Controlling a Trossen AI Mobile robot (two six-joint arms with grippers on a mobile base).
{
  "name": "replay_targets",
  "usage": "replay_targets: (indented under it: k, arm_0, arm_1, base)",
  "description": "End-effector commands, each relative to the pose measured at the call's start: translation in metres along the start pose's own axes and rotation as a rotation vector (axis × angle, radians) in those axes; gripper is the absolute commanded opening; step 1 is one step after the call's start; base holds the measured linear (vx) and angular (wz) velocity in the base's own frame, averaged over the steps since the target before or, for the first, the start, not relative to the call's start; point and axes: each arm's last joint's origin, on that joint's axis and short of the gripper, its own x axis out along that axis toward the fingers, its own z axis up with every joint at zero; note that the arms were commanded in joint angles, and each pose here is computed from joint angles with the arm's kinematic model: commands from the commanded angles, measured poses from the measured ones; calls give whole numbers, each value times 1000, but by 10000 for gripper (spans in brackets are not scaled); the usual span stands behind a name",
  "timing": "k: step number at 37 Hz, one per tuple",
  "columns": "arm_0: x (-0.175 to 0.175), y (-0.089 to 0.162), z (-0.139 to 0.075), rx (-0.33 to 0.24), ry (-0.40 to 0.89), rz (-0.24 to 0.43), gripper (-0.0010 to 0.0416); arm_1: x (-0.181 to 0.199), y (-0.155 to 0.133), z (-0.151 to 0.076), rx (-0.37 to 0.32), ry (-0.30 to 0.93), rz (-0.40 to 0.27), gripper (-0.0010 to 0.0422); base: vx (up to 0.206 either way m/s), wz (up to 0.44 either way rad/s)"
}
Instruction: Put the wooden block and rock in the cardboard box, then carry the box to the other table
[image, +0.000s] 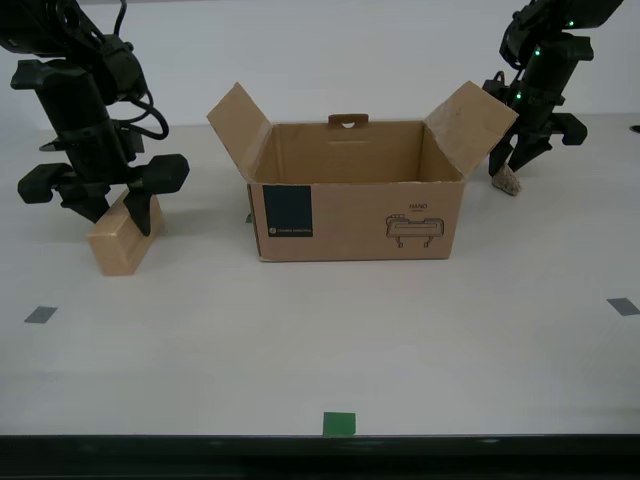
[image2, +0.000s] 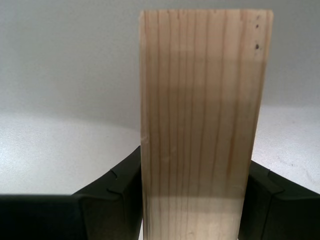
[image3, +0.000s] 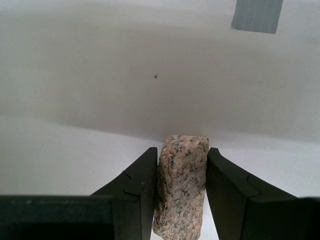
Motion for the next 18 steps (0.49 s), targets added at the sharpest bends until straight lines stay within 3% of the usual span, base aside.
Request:
replay_targets:
  k: [1, 18]
  arm_0:
    - [-2, 0, -1, 2, 14, 1, -1]
    - [-54, 6, 6, -6, -58, -3, -1]
  arm_1:
    - [-5, 0, 1, -3, -5, -2, -2]
    - [-49, -4, 18, 2, -54, -12, -1]
  base:
    - [0, 0]
    - [0, 0]
